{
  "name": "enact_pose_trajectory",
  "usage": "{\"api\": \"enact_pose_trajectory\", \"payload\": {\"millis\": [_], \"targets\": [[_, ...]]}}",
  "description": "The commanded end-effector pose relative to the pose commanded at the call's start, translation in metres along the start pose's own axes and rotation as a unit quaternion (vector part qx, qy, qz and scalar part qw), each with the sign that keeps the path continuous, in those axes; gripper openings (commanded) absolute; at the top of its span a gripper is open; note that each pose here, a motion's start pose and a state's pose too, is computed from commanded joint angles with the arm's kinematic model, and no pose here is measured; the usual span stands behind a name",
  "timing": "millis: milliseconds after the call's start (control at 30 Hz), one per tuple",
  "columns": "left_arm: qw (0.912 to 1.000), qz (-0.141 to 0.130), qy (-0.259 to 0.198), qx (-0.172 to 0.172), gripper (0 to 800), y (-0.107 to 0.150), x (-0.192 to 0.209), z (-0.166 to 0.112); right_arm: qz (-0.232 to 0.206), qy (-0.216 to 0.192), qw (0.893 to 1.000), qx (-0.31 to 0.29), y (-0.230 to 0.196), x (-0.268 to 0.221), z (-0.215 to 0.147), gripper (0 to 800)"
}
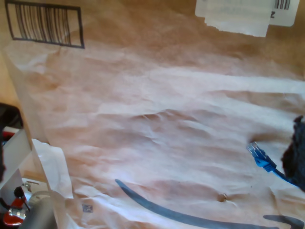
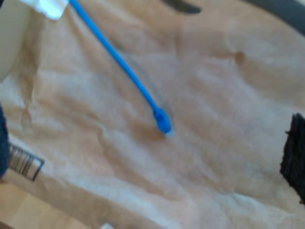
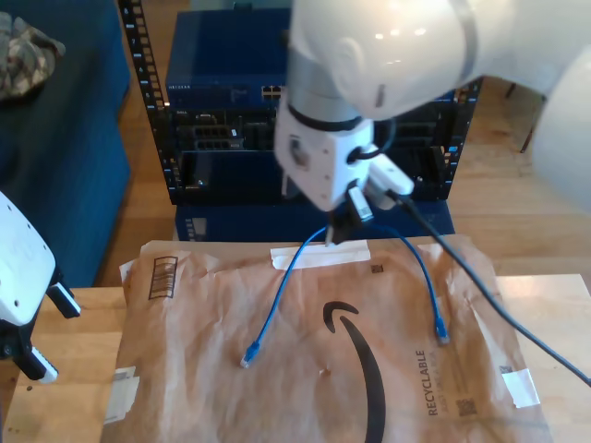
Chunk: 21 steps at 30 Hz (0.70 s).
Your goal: Grab the cable and plug it in
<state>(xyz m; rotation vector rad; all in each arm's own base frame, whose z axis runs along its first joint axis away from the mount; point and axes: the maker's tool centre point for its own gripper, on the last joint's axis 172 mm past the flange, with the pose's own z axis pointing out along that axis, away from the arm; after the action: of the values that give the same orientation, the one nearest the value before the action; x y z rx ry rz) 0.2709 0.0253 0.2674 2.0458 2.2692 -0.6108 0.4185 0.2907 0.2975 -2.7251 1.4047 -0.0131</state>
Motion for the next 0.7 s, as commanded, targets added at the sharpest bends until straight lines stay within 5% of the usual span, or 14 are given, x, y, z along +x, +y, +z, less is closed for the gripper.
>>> {"api": "enact_pose_trajectory", "payload": {"millis": [200, 400, 700], "targets": [[1.0, -0.001, 0.0, 0.001, 800, -0.001, 0.001, 0.0, -0.07, -0.002, 0.997, -0.009, -0.011, -0.011, 0.009, 794], [1.0, 0.0, 0.0, 0.002, 800, -0.001, 0.001, 0.0, -0.176, -0.007, 0.983, -0.045, 0.012, -0.031, 0.014, 796], [1.0, 0.0, 0.0, 0.002, 800, -0.001, 0.001, 0.0, -0.193, -0.01, 0.979, -0.066, 0.019, -0.031, 0.035, 798]]}}
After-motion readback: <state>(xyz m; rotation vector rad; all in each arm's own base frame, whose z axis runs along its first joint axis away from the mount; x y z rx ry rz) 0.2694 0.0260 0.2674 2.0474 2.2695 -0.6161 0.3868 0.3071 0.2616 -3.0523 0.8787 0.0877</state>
